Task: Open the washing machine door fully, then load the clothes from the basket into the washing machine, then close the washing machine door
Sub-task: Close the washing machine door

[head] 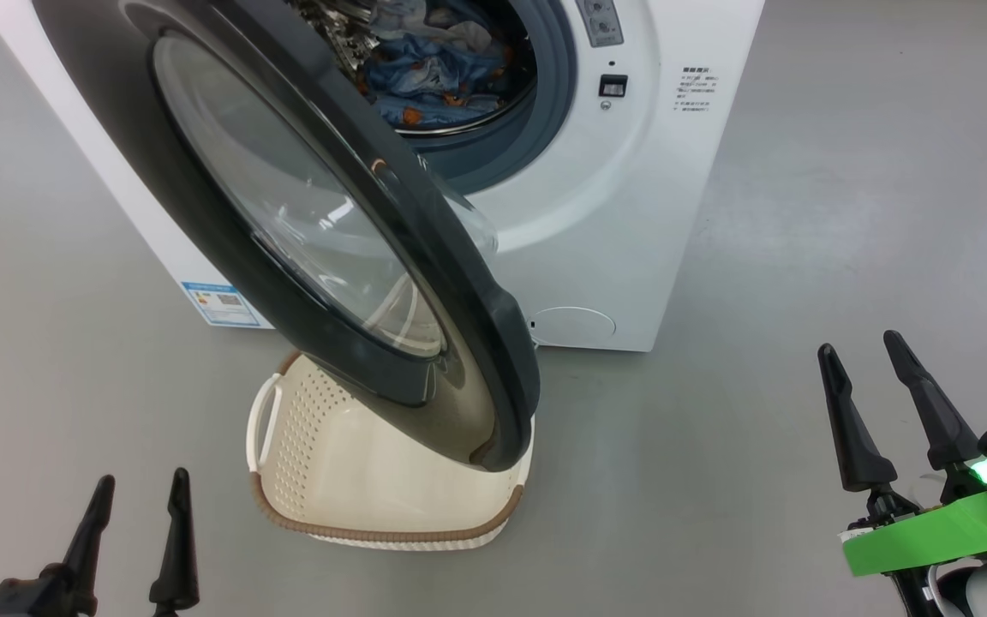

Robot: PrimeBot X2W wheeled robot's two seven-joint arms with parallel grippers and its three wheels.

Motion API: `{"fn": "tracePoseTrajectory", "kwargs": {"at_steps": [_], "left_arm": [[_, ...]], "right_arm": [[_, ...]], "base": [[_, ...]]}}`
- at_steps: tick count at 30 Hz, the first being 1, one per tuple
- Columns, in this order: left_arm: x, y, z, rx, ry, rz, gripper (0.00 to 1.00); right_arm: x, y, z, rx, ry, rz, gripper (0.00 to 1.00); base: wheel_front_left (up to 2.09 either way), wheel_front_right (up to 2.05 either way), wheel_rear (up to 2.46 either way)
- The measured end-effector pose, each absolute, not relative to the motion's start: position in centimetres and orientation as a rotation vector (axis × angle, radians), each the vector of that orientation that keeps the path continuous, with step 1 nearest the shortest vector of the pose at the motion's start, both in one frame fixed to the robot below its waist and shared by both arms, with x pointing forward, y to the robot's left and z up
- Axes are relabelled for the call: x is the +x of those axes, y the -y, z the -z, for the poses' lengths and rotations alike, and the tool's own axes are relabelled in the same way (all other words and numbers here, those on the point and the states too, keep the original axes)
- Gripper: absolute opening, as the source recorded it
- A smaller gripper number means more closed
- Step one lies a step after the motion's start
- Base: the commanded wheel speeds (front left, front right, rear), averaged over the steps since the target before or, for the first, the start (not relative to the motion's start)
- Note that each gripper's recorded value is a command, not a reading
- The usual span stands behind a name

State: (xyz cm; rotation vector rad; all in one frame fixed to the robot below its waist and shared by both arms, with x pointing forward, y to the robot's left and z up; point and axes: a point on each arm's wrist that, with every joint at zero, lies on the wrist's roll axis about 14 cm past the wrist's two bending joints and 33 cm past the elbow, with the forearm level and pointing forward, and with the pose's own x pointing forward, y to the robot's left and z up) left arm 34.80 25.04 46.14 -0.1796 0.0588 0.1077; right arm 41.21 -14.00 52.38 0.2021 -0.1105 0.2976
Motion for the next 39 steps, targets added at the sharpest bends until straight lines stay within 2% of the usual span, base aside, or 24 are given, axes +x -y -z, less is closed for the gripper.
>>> {"fn": "tracePoseTrajectory", "kwargs": {"at_steps": [9, 10, 12, 13, 14, 15, 32, 39], "left_arm": [[34.5, -25.2, -46.2, -0.175, -0.057, -0.114, 1.0], [34.4, -25.2, -46.2, -0.175, -0.057, -0.114, 1.0], [34.2, -25.3, -46.2, -0.176, -0.059, -0.119, 1.0], [34.1, -25.4, -46.2, -0.176, -0.059, -0.121, 1.0], [34.0, -25.4, -46.2, -0.177, -0.059, -0.124, 1.0], [33.9, -25.5, -46.2, -0.178, -0.058, -0.128, 1.0], [32.4, -26.1, -46.5, -0.197, -0.045, -0.175, 1.0], [32.0, -26.4, -47.0, -0.199, -0.026, -0.186, 1.0]], "right_arm": [[41.4, 13.1, -51.9, 0.206, 0.094, -0.322, 1.0], [41.4, 12.8, -51.7, 0.208, 0.089, -0.33, 0.96], [41.4, 12.0, -51.3, 0.214, 0.074, -0.352, 0.49], [41.4, 11.7, -51.1, 0.219, 0.068, -0.356, 0.35], [41.5, 11.6, -51.0, 0.221, 0.063, -0.361, 0.12], [41.6, 11.3, -50.9, 0.221, 0.061, -0.367, 0.0], [45.1, 5.0, -56.3, 0.264, 0.2, -0.528, 0.0], [44.5, 1.4, -64.7, 0.296, 0.433, -0.655, 0.0]], "base": [[0.0, 0.0, 0.0], [0.0, 0.0, 0.0], [0.0, 0.0, 0.0], [0.0, 0.0, 0.0], [0.0, 0.0, 0.0], [0.0, 0.0, 0.0], [0.0, 0.0, 0.0], [0.0, 0.0, 0.0]]}}
